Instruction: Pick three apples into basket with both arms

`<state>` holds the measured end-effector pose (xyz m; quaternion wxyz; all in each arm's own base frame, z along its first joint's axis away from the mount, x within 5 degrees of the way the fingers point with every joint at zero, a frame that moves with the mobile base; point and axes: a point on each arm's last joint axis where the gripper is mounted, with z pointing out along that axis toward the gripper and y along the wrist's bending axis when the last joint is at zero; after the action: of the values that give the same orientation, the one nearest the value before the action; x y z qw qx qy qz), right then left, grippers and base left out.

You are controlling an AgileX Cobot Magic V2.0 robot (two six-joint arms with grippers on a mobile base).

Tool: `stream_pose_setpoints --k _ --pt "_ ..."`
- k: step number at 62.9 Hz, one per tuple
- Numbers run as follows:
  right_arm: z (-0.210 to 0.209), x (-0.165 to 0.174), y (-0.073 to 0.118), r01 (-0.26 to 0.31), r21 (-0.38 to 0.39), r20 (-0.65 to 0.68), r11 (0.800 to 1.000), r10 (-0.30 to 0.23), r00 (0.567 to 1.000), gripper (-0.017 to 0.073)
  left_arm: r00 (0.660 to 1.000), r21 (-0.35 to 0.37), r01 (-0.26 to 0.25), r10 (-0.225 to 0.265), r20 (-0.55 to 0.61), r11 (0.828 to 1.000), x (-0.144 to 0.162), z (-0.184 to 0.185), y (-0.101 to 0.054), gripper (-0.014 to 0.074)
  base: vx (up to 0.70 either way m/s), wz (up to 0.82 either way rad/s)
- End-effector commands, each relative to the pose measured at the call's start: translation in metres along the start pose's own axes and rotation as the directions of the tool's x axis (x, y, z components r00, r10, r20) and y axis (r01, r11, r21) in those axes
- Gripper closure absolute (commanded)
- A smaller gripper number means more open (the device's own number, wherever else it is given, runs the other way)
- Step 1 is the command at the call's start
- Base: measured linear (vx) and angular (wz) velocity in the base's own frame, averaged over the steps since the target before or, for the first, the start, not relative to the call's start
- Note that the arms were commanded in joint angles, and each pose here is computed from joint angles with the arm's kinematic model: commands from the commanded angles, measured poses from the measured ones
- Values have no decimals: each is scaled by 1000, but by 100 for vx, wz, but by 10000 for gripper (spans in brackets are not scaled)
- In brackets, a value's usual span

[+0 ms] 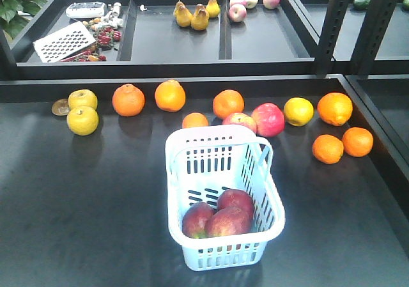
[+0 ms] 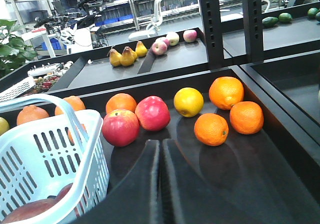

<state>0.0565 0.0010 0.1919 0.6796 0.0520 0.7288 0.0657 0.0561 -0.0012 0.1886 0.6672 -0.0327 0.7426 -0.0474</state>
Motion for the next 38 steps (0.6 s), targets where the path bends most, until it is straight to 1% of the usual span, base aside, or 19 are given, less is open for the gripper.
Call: stream_pose_setpoints --k 1,38 --pt "0 -3 1 16 -12 77 1000 -15 997 568 997 13 17 -18 81 1000 -5 -1 -1 600 0 0" --pt "0 -3 1 15 -12 77 1000 -14 997 568 997 13 17 -18 81 1000 -5 -1 -1 600 0 0"
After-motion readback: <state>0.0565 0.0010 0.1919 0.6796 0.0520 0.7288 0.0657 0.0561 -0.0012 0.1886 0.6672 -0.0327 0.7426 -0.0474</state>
